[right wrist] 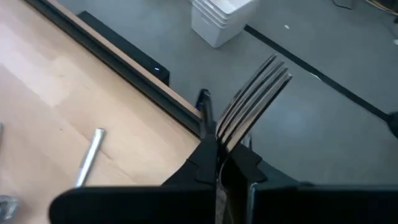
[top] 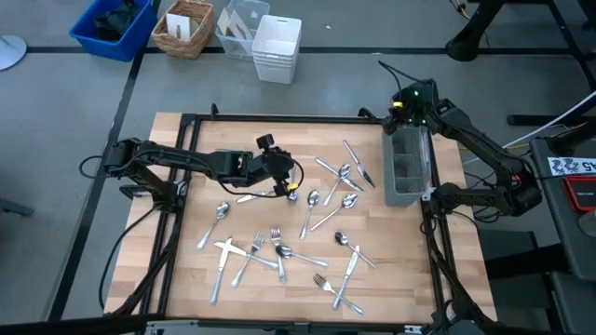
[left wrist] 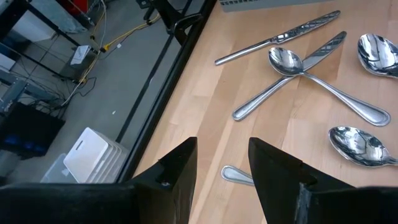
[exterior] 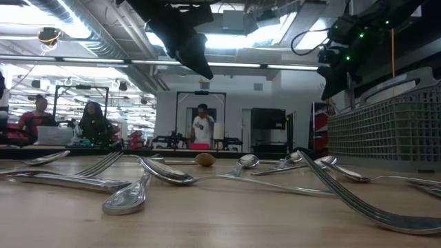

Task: Sort silverware
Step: Put the fork into the left section of the utensil holder

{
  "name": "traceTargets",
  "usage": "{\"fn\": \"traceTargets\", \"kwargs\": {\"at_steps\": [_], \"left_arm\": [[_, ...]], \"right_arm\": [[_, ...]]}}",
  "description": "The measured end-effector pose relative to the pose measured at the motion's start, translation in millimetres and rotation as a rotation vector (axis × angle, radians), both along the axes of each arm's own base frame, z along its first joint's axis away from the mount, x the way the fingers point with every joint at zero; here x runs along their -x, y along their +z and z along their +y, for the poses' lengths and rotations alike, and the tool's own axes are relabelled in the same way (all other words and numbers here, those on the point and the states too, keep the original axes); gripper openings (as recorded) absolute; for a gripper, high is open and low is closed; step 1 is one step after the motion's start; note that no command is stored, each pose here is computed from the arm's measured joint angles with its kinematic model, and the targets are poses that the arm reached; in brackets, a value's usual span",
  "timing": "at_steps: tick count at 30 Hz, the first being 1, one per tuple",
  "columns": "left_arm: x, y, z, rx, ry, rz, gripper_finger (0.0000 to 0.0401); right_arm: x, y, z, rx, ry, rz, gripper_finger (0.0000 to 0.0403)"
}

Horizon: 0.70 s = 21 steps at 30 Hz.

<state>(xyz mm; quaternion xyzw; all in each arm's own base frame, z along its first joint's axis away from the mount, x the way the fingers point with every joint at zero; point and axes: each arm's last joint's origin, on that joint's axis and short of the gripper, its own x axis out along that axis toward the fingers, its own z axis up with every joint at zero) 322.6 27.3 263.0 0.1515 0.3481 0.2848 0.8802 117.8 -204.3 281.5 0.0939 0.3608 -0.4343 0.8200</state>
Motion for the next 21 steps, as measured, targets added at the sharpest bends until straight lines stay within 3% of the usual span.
{"fn": "traceTargets", "kwargs": {"at_steps": [21], "left_arm": [[-0.1,-0.1,0.0,0.000,0.000,0.000,0.0138]], "right_arm": [[1.2,-1.3,0.0,-0.002,-0.026,0.025,0.0021]]}}
